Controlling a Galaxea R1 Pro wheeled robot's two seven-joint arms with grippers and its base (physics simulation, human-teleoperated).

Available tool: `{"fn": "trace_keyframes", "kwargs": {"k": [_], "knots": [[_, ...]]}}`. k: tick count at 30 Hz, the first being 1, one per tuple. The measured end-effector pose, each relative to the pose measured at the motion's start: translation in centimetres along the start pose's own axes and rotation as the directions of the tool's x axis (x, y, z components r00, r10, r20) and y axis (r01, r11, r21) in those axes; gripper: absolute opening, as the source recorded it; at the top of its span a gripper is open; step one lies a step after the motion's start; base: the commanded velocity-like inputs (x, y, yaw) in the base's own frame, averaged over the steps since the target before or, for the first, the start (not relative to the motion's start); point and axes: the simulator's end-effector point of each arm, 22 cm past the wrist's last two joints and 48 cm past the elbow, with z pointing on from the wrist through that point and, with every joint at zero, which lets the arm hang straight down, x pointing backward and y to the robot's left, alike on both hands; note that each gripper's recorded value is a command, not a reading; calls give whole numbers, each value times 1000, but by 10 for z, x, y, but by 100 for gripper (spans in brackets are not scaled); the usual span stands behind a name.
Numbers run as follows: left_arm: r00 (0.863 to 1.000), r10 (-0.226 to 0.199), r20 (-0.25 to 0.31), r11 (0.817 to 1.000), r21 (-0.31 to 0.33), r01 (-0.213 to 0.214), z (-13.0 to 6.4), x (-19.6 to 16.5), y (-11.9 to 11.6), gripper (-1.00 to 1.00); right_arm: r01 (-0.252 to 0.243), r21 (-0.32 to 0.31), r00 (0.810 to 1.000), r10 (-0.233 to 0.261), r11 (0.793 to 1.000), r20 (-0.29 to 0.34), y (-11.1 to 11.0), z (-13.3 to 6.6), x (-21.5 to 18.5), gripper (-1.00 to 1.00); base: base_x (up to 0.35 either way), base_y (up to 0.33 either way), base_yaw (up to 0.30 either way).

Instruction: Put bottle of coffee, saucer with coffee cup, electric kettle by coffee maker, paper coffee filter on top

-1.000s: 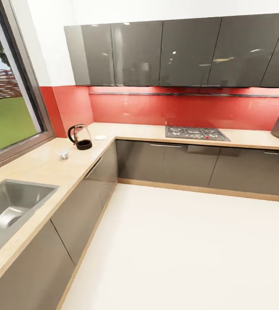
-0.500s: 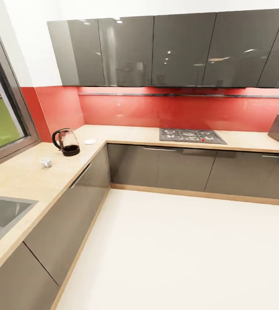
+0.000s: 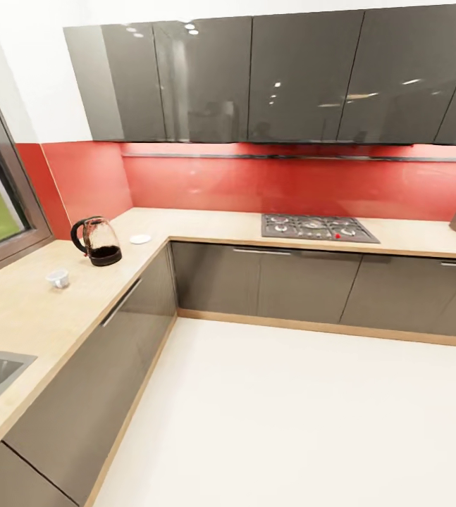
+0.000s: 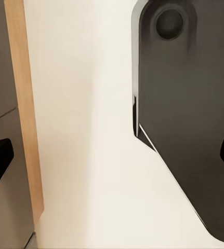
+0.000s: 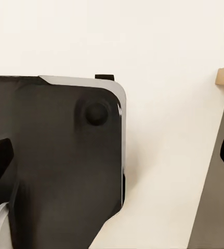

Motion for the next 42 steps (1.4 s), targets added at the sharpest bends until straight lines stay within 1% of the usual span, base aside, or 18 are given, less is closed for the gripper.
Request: {"fn": "trace_keyframes", "kwargs": {"k": [13, 42], "knots": [[1000, 0, 0, 1000, 0, 0, 0, 0, 0, 100, -1, 1, 1000, 1, 1000, 0, 0, 0, 0, 100, 329, -33, 0], [1000, -5, -1, 1000, -3, 5, 0, 1, 1, 100, -1, 1, 1000, 1, 1000, 0, 0, 0, 0, 100, 310, -172, 0]]}}
